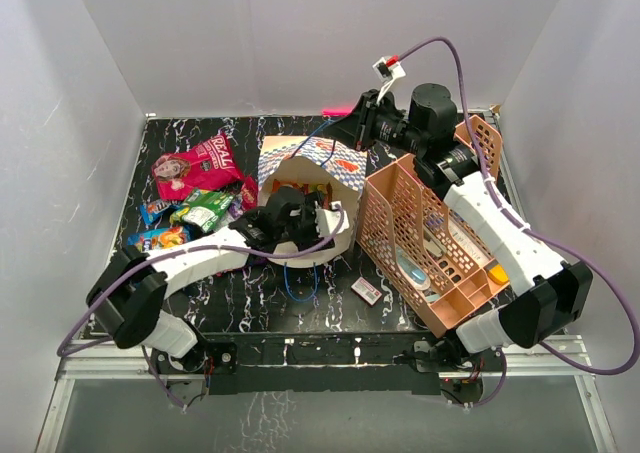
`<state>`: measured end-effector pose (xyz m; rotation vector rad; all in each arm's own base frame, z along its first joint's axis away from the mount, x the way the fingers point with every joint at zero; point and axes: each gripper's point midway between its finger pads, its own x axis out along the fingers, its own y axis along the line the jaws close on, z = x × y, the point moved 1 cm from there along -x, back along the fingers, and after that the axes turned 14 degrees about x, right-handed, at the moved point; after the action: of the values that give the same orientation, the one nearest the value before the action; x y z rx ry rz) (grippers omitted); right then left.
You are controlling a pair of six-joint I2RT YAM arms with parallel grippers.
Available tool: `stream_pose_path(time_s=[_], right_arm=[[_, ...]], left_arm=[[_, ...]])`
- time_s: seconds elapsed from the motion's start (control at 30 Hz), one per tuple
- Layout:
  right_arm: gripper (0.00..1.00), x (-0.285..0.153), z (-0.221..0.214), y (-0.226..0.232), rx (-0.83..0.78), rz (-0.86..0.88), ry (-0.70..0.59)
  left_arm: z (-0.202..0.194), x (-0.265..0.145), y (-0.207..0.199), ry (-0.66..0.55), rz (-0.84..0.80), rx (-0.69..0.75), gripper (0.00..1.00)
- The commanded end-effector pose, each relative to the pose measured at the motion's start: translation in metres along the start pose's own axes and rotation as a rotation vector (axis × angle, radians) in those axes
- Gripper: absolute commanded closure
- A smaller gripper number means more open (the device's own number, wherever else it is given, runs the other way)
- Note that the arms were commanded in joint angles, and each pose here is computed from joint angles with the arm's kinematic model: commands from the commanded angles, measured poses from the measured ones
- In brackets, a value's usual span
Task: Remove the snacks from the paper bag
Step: Take out the snack from the paper bag.
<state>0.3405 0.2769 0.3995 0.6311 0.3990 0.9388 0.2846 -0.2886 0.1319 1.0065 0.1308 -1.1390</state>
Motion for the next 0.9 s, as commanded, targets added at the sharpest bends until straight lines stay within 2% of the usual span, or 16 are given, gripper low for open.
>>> stream_pose_path(time_s=[0.0,0.33,0.47,0.6,0.7,0.87], right_arm=[[0.92,-0.018,0.031,0.031,-0.084,0.058,-0.098],[0.92,-0.018,0.032,0.033,-0.081,0.07,-0.095],[0.92,-0.019,0.033,0.035,-0.083,0.075,-0.098],[0.92,-0.02,0.034,0.036,-0.084,0.079,-0.099],[0.92,-0.021,0.036,0.04,-0.081,0.088,-0.1],[0.92,-0.022,0.037,0.043,-0.075,0.097,-0.102]], left_arm=[[-0.016,0.014,0.021,0.057,0.127,0.194,0.24],[-0.06,0.061,0.033,0.173,0.216,0.317,0.17],[-0.072,0.073,0.041,0.201,0.227,0.345,0.2],[-0.08,0.08,0.061,0.229,0.304,0.388,0.24],[-0.089,0.086,0.074,0.258,0.336,0.419,0.33],[-0.091,0.088,0.092,0.279,0.387,0.448,0.61]])
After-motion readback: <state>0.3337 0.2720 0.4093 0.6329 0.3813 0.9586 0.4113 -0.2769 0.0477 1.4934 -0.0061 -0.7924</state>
